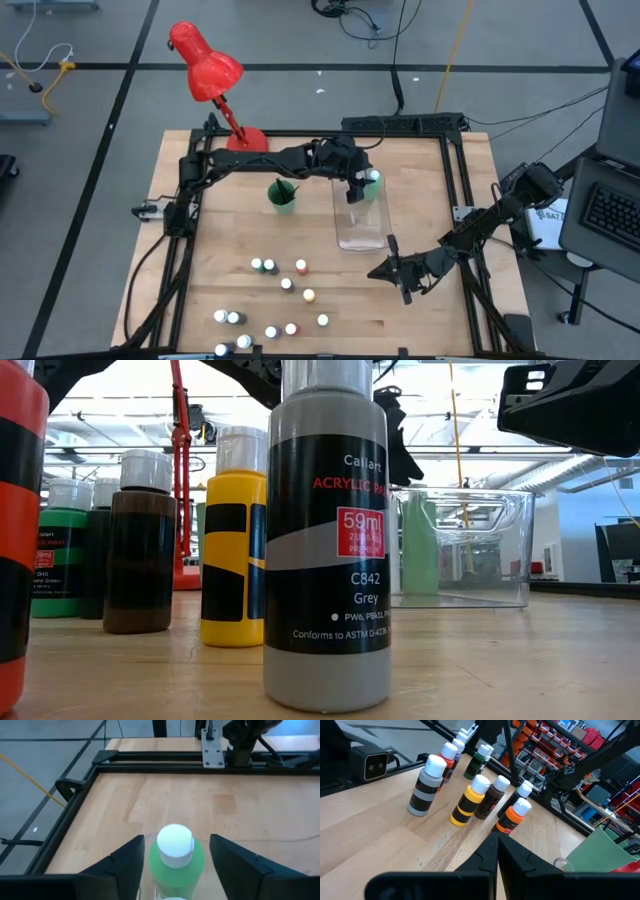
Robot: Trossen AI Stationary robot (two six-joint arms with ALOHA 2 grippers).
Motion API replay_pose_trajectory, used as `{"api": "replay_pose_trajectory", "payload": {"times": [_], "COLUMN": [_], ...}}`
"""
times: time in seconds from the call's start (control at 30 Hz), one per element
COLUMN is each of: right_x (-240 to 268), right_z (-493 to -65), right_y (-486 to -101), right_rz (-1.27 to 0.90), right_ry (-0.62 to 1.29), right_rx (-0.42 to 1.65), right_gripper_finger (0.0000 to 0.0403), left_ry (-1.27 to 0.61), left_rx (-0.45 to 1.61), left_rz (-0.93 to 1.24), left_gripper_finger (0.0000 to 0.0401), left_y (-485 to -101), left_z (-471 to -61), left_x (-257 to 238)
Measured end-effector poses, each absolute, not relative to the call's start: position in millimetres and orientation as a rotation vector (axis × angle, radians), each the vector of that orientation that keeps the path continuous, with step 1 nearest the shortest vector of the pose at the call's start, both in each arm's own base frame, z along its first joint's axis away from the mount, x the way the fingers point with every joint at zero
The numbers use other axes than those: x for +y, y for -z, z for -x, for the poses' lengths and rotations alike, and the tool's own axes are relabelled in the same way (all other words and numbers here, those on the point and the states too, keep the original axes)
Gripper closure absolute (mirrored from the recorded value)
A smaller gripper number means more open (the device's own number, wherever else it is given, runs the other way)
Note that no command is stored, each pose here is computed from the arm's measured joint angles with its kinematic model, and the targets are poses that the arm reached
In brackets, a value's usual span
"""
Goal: Pick & Place Paint Supplies
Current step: Put the small orange paint bottle into the transparent bin
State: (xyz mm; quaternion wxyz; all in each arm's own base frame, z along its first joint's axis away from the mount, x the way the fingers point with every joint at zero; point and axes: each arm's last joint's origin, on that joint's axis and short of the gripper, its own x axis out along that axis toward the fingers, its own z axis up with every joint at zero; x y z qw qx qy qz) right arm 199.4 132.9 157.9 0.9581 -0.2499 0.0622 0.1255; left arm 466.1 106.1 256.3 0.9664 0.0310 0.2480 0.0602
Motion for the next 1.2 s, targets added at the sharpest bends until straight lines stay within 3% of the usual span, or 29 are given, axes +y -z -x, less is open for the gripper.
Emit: {"api": "replay_pose_trajectory", "payload": {"times": [0.23,0.47,0.67,0.8,1.03,1.2], "right_x": [132.9,132.8,132.8,132.9,133.0,132.9], "right_z": [-199.4,-199.3,-199.5,-199.8,-200.0,-199.9], "right_y": [-157.7,-157.0,-157.6,-159.5,-160.7,-160.2], "right_rz": [0.518,0.526,0.504,0.461,0.411,0.408], "right_ry": [-0.256,-0.257,-0.253,-0.247,-0.240,-0.240], "right_rx": [0.126,0.133,0.130,0.116,0.111,0.116], "right_gripper_finger": [0.0399,0.0399,0.0399,0.0399,0.0399,0.0399], "left_ry": [-0.095,-0.049,-0.028,-0.128,-0.171,-0.076], "left_rx": [0.510,0.632,0.809,0.919,1.005,0.977], "left_rz": [-0.080,-0.031,0.083,0.062,0.013,0.002], "left_gripper_finger": [0.0157,0.0182,0.0226,0.0270,0.0384,0.0385], "left_y": [-284.7,-364.6,-401.7,-408.2,-407.0,-405.6], "left_z": [-450.3,-371.4,-293.1,-259.2,-234.6,-235.1], "left_x": [96.2,59.8,23.7,0.4,-42.8,-74.2]}}
